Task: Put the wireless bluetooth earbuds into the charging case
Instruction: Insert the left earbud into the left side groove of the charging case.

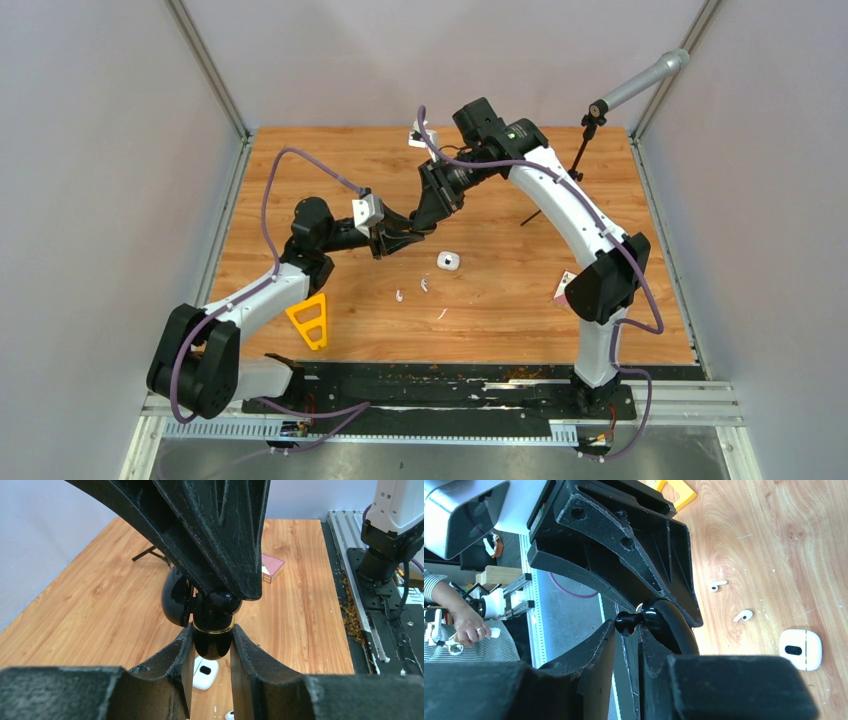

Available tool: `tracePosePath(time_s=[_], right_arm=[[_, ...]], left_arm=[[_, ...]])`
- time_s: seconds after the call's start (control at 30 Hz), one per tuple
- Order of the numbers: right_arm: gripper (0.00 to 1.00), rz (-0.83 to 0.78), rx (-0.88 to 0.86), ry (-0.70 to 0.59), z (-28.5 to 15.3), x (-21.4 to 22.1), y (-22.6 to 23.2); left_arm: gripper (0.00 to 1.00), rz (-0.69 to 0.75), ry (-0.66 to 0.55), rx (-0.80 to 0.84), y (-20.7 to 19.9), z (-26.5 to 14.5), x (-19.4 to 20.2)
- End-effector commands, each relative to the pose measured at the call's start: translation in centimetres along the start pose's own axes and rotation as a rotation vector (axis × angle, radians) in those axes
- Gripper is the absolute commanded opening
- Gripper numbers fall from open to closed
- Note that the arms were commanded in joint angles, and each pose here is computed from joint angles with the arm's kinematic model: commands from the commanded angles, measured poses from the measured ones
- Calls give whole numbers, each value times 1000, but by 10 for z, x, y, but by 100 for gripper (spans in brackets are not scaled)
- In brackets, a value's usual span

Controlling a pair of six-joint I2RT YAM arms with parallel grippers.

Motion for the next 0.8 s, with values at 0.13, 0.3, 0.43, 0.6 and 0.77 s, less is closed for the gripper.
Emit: tracePosePath(time_s=[0.13,0.3,0.43,0.6,0.77], right_arm=[[24,-46,104,-13,-9,-11,-4],[30,-54,121,-17,-11,-13,-3],[30,-71,137,-23,-14,-17,-1],[33,-97,155,-25,-20,-18,4],[34,-116,141,-26,-24,-17,14]], left_arm=[[0,94,-67,25,-7,0,-25],[0,90,-67,22,-8,-1,-25],[0,71,-67,19,-9,-1,-23],[0,40,-76,-1,-8,-2,-22],[0,2,-88,-28,-6,-2,-23]])
Point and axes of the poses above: each gripper's point midway between its finger pads, its own z axis out along the fingers, its own y axis along the line the jaws close on, x = y × z, the point moved 4 cm from there along -z, back along the fingers, and after that the axes turned 4 degrees about -z, right-handed, at the moved point
